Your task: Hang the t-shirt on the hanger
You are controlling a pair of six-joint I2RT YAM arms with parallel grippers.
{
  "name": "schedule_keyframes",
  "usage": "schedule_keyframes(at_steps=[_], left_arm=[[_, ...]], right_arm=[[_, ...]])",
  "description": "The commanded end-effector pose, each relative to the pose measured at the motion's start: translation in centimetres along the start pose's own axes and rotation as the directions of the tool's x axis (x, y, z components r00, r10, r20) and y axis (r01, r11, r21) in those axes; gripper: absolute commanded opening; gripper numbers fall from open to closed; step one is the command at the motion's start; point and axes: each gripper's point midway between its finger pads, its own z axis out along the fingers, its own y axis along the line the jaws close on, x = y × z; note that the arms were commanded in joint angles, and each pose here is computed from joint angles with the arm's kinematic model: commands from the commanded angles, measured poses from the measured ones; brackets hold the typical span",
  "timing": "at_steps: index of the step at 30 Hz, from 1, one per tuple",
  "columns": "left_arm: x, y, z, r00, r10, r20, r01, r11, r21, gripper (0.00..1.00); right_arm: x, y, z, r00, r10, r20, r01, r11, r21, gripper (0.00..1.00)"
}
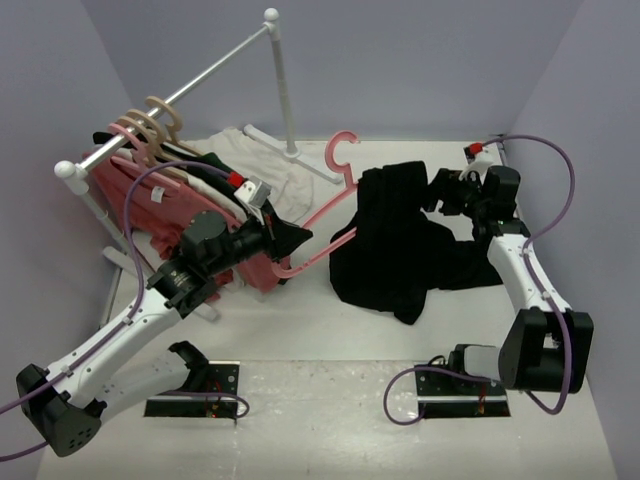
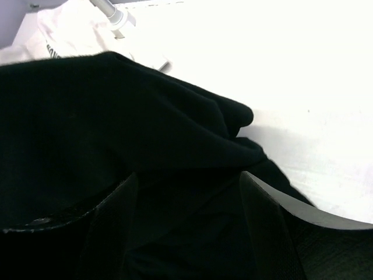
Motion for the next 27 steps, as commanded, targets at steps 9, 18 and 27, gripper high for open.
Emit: schedule_keyframes(at_steps=[9, 18, 27], left_arm=[[-4.9, -1.9, -0.8, 0.992, 0.021, 0.128, -0.024, 1.000, 0.020, 0.00], [-4.7, -1.4, -0.3, 0.991, 0.018, 0.132, -0.019, 1.000, 0.008, 0.00], [-5.4, -1.1, 0.7, 0.988, 0.027, 0.154, -0.027, 1.000, -0.003, 0.00]], right_arm=[[-2.1, 1.5, 3.1, 0.975, -0.206, 0.085, 0.220, 0.951, -0.217, 0.40], [-2.1, 0.9, 2.1, 0.987, -0.102, 0.127, 0.118, 0.985, -0.128, 0.00], [3.4, 2.4, -2.0, 0.987, 0.067, 0.147, -0.060, 0.997, -0.049, 0.00]])
